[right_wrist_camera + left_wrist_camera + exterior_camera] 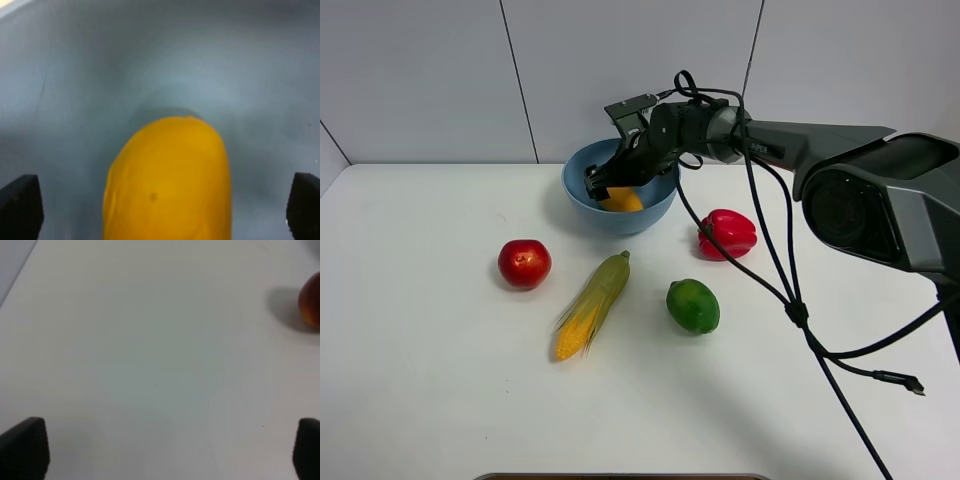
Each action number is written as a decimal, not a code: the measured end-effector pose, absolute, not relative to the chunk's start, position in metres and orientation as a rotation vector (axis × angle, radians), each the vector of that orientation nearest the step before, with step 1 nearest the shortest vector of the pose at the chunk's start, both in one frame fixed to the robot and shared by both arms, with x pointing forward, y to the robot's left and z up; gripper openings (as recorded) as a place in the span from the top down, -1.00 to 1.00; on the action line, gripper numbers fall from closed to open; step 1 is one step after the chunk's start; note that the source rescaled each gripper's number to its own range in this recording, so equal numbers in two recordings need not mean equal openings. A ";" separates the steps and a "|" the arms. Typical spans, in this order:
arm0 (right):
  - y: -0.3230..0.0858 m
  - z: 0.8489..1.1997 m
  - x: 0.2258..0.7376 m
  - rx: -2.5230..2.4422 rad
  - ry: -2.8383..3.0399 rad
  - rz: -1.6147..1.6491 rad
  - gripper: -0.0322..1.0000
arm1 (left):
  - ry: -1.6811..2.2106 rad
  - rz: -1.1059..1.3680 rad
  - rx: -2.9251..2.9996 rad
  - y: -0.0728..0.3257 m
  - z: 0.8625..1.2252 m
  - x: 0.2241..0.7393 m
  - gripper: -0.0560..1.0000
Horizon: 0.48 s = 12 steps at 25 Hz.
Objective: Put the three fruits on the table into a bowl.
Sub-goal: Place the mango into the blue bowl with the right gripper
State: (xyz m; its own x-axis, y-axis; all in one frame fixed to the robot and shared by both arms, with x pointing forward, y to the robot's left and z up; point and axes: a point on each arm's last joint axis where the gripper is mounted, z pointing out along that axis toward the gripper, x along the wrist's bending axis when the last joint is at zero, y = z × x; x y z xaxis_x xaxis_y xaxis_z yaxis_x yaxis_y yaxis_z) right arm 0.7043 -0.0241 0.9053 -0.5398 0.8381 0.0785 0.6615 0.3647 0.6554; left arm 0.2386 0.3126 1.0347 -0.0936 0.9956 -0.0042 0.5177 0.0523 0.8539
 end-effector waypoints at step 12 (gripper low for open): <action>-0.026 0.951 0.701 1.273 2.311 1.002 -0.96 | 1.687 0.943 1.532 0.313 1.035 0.239 -0.99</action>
State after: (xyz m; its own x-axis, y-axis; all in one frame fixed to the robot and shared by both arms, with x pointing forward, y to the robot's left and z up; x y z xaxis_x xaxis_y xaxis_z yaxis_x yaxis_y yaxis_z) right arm 0.7014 -0.0264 0.9509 -0.5529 0.8314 0.0556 0.6089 0.3576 0.7081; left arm 0.2386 0.3126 1.0347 -0.0936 0.9956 -0.0042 0.5177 0.0523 0.8539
